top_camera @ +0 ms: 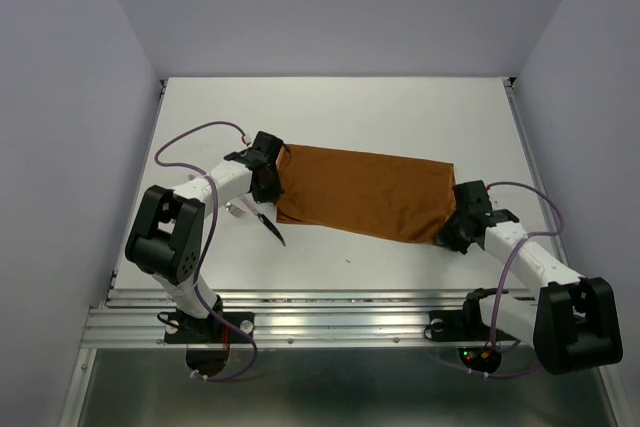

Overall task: Fold the napkin into a case and place the utensils inside
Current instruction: Smooth out the rectangle-folded napkin at the center of the board.

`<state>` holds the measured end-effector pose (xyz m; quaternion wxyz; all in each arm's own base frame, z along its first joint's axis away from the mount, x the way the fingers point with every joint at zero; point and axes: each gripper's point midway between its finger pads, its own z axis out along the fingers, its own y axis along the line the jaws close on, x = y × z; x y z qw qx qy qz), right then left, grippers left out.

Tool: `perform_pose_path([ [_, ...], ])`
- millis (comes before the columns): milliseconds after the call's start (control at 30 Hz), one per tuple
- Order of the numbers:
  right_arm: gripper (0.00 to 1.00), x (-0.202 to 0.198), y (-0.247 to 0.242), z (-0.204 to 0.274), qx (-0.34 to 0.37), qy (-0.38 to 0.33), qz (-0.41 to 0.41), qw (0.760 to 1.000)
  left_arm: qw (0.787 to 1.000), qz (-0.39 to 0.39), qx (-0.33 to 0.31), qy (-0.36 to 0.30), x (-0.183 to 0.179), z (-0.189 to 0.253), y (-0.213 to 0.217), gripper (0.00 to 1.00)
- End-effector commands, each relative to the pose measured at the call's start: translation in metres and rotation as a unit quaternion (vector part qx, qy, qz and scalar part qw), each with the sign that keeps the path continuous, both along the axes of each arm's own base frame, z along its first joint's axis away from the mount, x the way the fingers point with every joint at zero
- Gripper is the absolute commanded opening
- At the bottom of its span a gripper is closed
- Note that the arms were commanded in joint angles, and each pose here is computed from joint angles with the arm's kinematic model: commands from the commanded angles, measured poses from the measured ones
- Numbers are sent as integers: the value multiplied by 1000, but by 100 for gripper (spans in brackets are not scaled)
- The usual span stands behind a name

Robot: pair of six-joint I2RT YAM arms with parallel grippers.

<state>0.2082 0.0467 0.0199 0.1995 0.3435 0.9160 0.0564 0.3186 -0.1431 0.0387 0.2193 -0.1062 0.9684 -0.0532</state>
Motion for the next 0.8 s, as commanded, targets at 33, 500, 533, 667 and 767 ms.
perform_pose_path([
  [33,1,11,-1,15,-6,-34,2,999,1000,-9,4,-17,5,15,0,0],
  [500,61,14,0,17,-12,-23,21,999,1000,-11,0,-20,4,18,-1,0],
  [533,61,13,1,11,-12,-14,24,1000,1000,-11,1,-19,3,17,-1,0],
  [667,59,10,2,2,-18,5,36,999,1000,-11,0,-20,4,18,-1,0],
  [767,49,9,6,-3,-23,17,49,998,1000,-11,2,-20,4,17,-1,0],
])
